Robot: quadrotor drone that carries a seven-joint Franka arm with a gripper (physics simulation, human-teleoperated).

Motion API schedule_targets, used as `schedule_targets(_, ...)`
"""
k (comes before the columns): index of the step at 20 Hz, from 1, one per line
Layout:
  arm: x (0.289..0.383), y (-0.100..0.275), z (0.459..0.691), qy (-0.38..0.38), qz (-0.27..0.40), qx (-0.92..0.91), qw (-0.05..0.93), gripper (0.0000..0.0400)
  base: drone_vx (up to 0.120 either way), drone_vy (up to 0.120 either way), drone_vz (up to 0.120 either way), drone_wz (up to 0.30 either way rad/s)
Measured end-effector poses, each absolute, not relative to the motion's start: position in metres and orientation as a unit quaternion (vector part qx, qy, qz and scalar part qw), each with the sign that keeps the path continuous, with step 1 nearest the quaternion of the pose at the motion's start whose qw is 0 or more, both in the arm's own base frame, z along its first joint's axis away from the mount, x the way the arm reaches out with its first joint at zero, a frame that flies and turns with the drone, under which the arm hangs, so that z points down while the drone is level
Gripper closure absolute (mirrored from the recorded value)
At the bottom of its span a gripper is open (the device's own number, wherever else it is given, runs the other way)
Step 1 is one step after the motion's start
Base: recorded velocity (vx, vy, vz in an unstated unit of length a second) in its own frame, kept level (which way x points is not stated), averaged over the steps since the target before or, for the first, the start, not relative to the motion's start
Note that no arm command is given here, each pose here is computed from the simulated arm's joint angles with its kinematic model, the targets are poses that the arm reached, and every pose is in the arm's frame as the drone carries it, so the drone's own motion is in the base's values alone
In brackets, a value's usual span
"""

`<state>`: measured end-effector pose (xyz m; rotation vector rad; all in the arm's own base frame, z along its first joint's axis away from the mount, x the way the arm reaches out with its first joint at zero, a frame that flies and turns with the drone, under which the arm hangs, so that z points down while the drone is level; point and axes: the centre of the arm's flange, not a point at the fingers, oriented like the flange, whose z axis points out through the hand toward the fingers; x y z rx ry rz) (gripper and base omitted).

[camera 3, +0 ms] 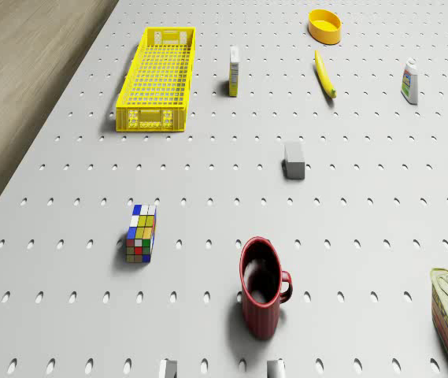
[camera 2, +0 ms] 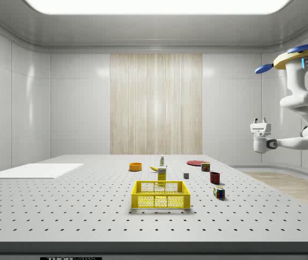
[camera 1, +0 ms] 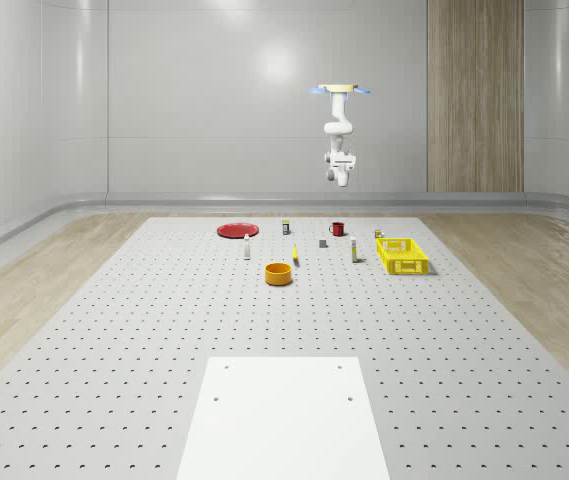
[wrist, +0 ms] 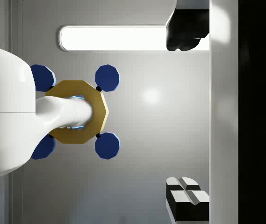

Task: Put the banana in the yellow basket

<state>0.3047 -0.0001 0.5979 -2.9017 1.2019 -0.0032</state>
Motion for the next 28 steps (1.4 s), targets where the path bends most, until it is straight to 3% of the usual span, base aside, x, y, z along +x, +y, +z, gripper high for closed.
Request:
schedule_targets(4, 0.3011, 0.000, 0.627, 0.383, -0.002, -0.924, 0.001, 0.0000, 0.010, -0.120, 0.000, 0.000)
schedule_targets(13, 0.3035, 0.000, 0.676, 0.383, -0.006, -0.924, 0.002, 0.0000, 0.120, -0.120, 0.000, 0.000)
schedule_targets(28, 0.3039, 0.000, 0.691, 0.383, -0.011, -0.924, 0.004, 0.0000, 0.120, -0.120, 0.000, 0.000)
